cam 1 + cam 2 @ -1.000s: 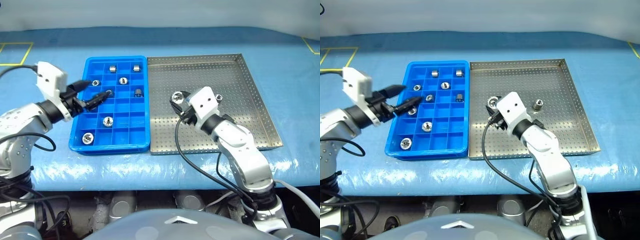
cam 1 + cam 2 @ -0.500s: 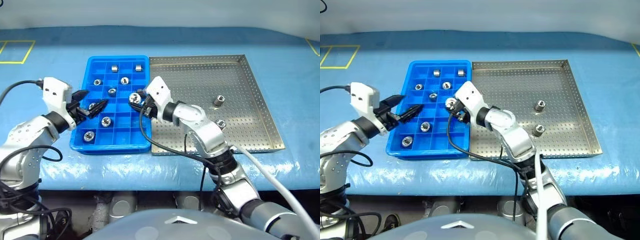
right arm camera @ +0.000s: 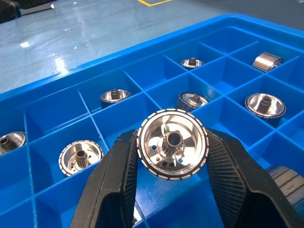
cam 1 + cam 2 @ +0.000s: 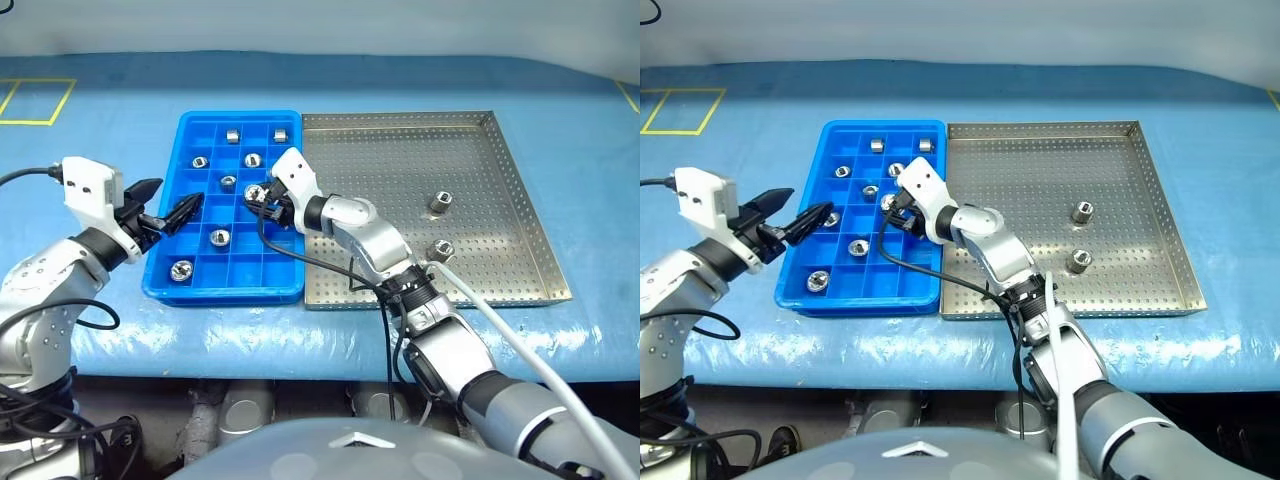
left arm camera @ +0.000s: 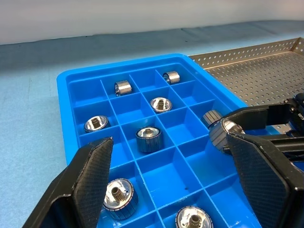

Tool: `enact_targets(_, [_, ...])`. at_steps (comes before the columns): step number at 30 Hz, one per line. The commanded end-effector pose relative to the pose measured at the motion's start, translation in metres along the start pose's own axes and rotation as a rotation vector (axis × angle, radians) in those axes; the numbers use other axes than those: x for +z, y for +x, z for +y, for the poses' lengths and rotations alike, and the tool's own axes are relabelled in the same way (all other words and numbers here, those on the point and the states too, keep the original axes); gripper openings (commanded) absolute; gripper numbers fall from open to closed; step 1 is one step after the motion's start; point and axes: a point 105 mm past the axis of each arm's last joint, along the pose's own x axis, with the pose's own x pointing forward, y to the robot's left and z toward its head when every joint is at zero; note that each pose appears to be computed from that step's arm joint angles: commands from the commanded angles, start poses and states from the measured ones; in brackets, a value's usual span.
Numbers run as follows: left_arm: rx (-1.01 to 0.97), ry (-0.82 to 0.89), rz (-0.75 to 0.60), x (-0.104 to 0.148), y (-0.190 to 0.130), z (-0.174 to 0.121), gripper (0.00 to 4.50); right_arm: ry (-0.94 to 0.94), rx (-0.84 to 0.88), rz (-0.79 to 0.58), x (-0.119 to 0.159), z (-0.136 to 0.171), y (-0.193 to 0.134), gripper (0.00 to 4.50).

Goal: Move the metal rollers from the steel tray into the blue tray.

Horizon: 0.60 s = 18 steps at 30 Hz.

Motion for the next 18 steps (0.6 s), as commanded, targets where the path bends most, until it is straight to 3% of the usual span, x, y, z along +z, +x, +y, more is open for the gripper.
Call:
enact_targets(1, [-0.01,0.036,-0.043,0.01,-0.002,-0.006,4.16,-0.025,0.018,-0.057,0.018,0.001,0.004,1.99])
enact_targets(7, [-0.031,0.026,-0.032,0.006,0.006,-0.011,4.18,-0.03,-0.008,-0.101,0.024,0.002,0.004,3.6])
enact_targets(12, [-0.124,-0.005,-0.042,0.005,0.022,-0.034,4.18,-0.031,-0.197,-0.19,0.044,-0.021,-0.024,3.6])
enact_targets(15, [-0.233,-0.036,-0.071,0.009,0.034,-0.062,4.18,-0.078,-0.466,-0.207,0.05,-0.05,-0.067,3.6])
enact_targets(18, [-0.334,-0.027,-0.079,0.008,0.049,-0.091,4.18,-0.085,-0.758,-0.16,0.038,-0.074,-0.122,3.6])
